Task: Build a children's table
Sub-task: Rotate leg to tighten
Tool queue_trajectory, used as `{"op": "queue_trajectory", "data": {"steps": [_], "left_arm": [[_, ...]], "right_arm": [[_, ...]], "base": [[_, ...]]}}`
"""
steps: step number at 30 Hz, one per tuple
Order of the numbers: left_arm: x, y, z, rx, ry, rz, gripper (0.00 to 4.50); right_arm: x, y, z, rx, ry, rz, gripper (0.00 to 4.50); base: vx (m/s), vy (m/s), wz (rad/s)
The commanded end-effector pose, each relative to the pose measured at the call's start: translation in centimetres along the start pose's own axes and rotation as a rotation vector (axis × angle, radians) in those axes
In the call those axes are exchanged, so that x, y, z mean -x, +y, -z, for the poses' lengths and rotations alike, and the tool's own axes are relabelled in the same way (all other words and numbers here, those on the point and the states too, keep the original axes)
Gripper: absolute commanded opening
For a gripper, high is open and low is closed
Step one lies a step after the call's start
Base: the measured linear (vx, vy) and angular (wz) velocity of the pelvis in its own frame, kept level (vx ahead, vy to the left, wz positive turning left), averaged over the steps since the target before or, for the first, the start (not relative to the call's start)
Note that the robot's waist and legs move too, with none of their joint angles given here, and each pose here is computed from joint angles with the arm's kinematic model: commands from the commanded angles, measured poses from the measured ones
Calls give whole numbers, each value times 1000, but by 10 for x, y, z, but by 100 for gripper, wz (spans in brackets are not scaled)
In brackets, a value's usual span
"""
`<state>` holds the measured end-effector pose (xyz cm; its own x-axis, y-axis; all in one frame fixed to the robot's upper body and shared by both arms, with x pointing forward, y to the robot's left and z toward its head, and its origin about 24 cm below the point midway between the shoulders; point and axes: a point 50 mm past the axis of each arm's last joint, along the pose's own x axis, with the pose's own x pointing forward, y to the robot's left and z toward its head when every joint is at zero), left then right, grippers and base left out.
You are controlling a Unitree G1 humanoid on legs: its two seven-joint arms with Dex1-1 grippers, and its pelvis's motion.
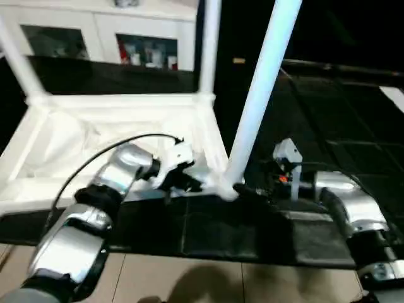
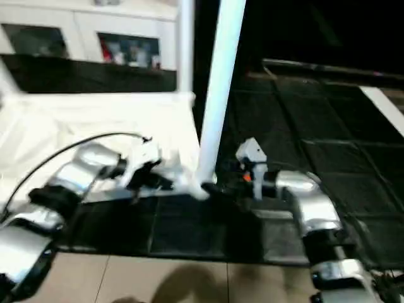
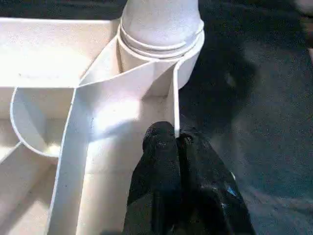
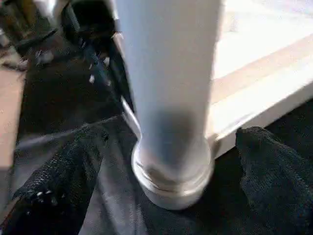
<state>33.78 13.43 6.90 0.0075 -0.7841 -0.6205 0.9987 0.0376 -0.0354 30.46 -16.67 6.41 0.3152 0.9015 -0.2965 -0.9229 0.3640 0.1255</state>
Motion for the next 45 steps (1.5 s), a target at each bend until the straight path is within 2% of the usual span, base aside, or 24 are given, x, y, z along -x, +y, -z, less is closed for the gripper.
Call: {"op": "queue_trajectory", "data": {"steps": [1, 11, 18, 26, 28, 29, 32, 38, 42, 45], "left_arm": [[-6, -7, -6, -62, 20, 116, 0], [-8, -14, -7, -122, 53, 193, 0], [-8, -15, -10, -130, 48, 202, 0], [-8, -16, -9, -127, 44, 199, 0], [-7, -17, -8, -125, 44, 195, 0], [-7, -17, -8, -124, 44, 194, 0], [-7, -17, -7, -124, 45, 192, 0], [-7, -17, -7, -123, 41, 178, 0], [-9, -15, -8, -109, 39, 144, 0], [-17, -8, -10, -40, 24, 41, 0]], "right_arm": [[1, 2, -7, 43, 13, -53, 448], [-6, 8, -9, 56, 9, -201, 448], [-10, 8, -6, 41, 21, -232, 375], [-11, 7, -6, 39, 17, -243, 317], [-12, 8, -6, 36, 17, -255, 317], [-13, 8, -6, 35, 17, -259, 283], [-14, 8, -6, 34, 17, -263, 279], [-15, 8, -4, 37, 22, -262, 215], [-19, 10, -1, 16, 1, -222, 205], [-25, 9, 3, -39, -45, -126, 201]], "base": [[0, 0, 0], [0, 0, 0], [0, 0, 0], [0, 0, 0], [0, 0, 0], [0, 0, 0], [0, 0, 0], [0, 0, 0], [0, 0, 0], [0, 0, 0]]}}
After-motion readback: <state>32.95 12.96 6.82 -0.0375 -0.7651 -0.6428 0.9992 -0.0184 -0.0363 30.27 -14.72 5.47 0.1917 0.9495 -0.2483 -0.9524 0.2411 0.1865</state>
